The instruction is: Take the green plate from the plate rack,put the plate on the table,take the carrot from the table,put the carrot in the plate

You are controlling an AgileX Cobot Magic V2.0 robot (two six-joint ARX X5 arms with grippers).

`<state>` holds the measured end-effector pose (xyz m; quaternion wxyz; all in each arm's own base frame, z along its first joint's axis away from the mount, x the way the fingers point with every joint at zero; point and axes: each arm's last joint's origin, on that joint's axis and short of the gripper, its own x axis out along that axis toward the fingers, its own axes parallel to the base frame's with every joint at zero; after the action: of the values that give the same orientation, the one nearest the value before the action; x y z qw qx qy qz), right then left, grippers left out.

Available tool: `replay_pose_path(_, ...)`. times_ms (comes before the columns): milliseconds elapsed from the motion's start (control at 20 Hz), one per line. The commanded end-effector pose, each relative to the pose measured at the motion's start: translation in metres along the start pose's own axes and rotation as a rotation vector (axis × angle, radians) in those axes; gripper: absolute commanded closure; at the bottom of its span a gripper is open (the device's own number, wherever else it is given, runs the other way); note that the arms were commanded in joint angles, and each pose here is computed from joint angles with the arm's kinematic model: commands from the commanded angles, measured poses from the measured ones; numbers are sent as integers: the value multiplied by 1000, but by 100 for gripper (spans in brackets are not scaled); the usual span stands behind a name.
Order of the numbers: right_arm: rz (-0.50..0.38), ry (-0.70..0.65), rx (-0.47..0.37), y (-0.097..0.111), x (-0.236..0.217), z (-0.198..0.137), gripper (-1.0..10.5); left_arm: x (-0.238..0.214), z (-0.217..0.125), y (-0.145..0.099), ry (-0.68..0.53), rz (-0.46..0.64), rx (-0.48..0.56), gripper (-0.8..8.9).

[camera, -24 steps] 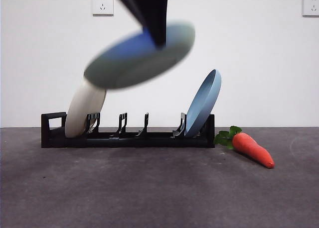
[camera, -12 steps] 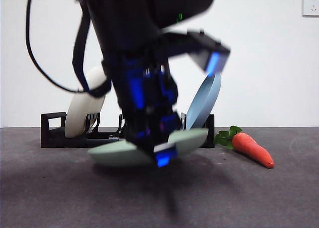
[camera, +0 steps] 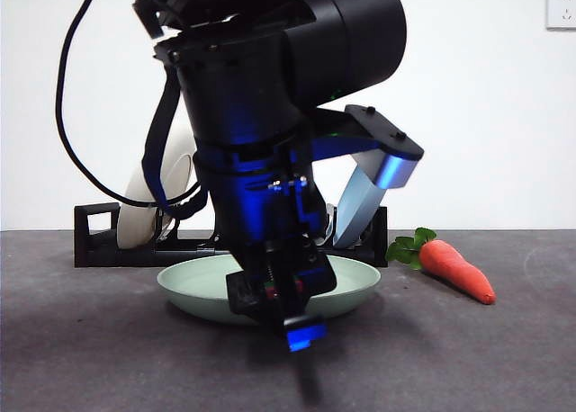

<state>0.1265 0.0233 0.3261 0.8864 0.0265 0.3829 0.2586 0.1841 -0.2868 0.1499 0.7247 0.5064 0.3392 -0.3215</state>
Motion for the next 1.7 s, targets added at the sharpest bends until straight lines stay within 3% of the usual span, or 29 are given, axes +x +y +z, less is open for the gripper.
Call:
replay_pose_path(50,1,-10,1,-1,3,4,258,2,-1,-3,21,-35,-33,463)
replay_pose_path(200,-3,-32,-2,-8,14,15,258,-24,8,12,-21,-24,-118,463)
replay_pose_path(350,-6,-53,19,-21,38,33,258,-74,14,38,-110,-41,-266,463)
replay_pose_path(550,0,-33,49,-45,92,53,259,-161,7,76,-368,-115,-507,463)
replay_pose_path(700,-52,5,50,-61,140,58,259,-223,-15,98,-565,-93,-620,464)
replay_pose_path(1000,-168,31,2,-77,219,54,269,-287,-69,109,-749,-64,-706,465)
replay_pose_path(1100,-194,26,-18,-79,237,51,328,-297,-81,109,-765,-67,-724,467)
replay_pose_path(1300,-243,47,-25,-86,264,41,331,-303,-94,107,-750,-75,-732,467)
replay_pose_path(1500,-248,73,-18,-90,275,34,577,-301,-96,105,-718,-77,-722,468)
replay_pose_path(1650,-242,72,-10,-90,275,34,899,-300,-97,106,-695,-42,-732,468)
replay_pose_path(1700,-241,72,-5,-90,275,34,959,-299,-98,106,-683,-25,-737,468)
